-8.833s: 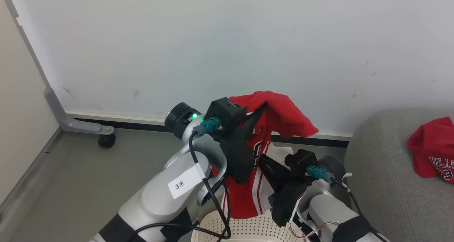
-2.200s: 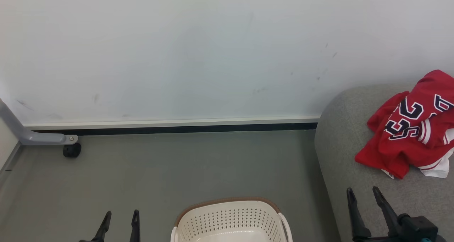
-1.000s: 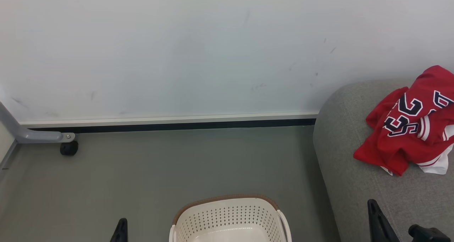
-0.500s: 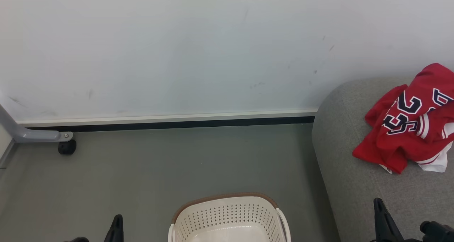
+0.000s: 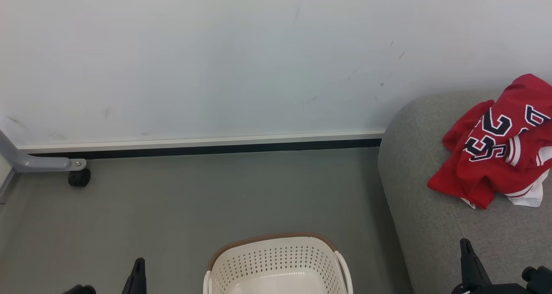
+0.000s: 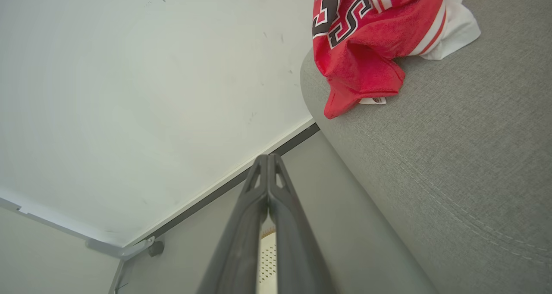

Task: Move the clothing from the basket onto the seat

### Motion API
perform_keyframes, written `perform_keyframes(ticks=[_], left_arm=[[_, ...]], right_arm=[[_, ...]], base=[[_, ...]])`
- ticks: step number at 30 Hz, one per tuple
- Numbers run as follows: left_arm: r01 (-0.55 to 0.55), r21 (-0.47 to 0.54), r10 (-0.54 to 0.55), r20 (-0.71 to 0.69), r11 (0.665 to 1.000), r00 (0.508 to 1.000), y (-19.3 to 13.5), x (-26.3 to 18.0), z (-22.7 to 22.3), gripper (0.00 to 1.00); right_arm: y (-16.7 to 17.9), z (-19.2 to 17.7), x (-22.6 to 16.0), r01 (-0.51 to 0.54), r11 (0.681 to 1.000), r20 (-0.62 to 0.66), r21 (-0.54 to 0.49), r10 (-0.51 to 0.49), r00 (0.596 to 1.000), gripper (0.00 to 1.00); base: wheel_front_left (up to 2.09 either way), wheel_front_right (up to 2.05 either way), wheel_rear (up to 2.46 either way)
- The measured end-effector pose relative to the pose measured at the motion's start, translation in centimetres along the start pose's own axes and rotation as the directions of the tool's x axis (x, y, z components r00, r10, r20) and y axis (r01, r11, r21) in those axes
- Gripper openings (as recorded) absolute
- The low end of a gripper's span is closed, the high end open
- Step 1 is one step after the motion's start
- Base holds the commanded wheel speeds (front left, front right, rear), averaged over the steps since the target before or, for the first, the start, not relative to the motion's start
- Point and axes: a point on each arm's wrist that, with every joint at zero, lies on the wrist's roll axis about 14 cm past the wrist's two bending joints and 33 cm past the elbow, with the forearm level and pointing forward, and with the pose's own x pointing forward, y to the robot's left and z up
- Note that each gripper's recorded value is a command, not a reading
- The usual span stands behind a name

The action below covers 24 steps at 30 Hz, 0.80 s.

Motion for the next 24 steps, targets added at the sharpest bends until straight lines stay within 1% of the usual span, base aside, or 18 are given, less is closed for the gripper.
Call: perform_keyframes(ticks=[10, 18, 20, 24], left_arm=[[0.003, -0.128, -0.004, -0.012, 0.992, 1.0, -0.2, 0.6, 0.2, 0.0], [0.011, -0.225, -0.014, -0.013, 0.974, 1.0, -0.5, 1.1, 0.5, 0.0], [0.014, -0.233, -0.018, -0.015, 0.972, 1.0, -0.5, 1.2, 0.5, 0.0], [0.003, -0.288, -0.01, -0.022, 0.958, 1.0, -0.3, 1.3, 0.5, 0.0]], right_arm=[[-0.4, 0.2, 0.4, 0.017, 0.992, -0.011, 0.128, -0.016, 1.0, 0.0], [-0.5, 0.6, 0.9, 0.02, 0.972, -0.012, 0.235, -0.017, 1.0, 0.0], [-0.6, 0.6, 0.9, 0.02, 0.969, -0.012, 0.247, -0.018, 1.0, 0.0], [-0.8, 0.4, 0.9, 0.028, 0.953, -0.021, 0.3, -0.023, 1.0, 0.0]], base=[[0.0, 0.0, 0.0], [0.0, 0.0, 0.0], [0.0, 0.0, 0.0], [0.0, 0.0, 0.0]])
